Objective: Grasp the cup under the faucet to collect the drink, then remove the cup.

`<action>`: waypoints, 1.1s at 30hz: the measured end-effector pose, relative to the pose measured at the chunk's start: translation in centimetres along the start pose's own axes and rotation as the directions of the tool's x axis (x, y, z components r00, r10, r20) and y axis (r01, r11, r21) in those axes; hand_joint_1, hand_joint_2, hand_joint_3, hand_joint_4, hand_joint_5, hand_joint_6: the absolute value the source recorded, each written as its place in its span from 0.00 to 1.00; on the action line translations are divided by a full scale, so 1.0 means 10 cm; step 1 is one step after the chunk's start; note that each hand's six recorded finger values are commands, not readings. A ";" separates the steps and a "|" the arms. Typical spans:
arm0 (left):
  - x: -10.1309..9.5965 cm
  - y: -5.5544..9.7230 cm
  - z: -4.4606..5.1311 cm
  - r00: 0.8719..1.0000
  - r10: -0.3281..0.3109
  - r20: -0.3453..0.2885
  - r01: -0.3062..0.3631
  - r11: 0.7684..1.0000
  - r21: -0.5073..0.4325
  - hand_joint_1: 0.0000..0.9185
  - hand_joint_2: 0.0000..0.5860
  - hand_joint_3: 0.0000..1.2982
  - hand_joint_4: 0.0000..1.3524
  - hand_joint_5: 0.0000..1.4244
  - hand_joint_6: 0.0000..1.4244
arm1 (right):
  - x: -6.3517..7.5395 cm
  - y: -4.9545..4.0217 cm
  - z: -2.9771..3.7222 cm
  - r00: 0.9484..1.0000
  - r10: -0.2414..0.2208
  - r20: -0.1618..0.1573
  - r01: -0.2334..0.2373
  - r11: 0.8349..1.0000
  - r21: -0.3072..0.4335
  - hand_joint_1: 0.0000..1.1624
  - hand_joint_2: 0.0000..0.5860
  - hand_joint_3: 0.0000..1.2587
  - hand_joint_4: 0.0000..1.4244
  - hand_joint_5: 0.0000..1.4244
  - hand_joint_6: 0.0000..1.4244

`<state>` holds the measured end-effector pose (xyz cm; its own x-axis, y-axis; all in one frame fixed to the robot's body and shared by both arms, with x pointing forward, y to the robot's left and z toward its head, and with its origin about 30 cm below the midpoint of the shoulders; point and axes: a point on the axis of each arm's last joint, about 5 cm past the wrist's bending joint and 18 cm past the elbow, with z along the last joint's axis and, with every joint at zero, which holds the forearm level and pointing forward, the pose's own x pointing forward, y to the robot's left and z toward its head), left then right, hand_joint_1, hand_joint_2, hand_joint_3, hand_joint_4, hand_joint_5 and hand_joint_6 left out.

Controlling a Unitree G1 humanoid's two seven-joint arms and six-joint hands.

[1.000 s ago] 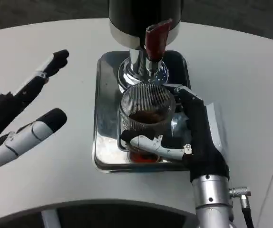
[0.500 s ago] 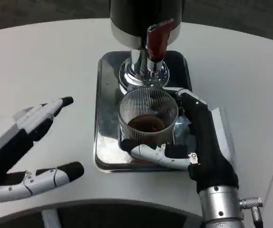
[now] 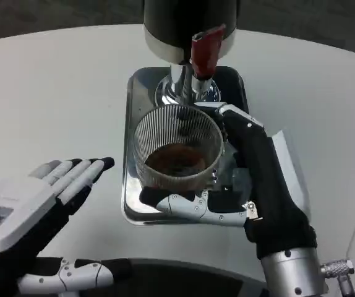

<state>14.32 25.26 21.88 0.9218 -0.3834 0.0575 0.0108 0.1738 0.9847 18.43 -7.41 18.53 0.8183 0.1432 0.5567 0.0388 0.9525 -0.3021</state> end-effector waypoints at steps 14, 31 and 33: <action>-0.11 -0.09 0.084 1.000 -0.012 -0.015 0.012 1.000 0.025 0.00 0.04 0.00 0.00 0.00 0.00 | -0.26 -0.065 0.179 0.996 0.090 0.008 -0.089 0.996 -0.003 0.95 0.12 0.65 0.70 0.72 0.96; -0.14 -0.15 0.214 1.000 0.007 0.023 -0.009 0.998 0.069 0.00 0.02 0.00 0.00 0.00 0.00 | -0.47 -0.169 0.288 0.993 0.120 -0.014 -0.120 0.992 -0.027 0.94 0.13 0.65 0.71 0.73 0.96; -0.12 -0.14 0.220 0.999 0.015 0.033 -0.017 0.997 0.070 0.00 0.02 0.00 0.00 0.00 0.00 | -0.47 -0.176 0.291 0.993 0.117 -0.015 -0.117 0.993 -0.028 0.94 0.13 0.65 0.71 0.73 0.96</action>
<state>12.39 23.46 20.76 0.9085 -0.4106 0.0778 -0.0326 0.1161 0.9927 12.81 -8.98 18.67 0.8258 0.2496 0.5058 -0.0413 0.9211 -0.3871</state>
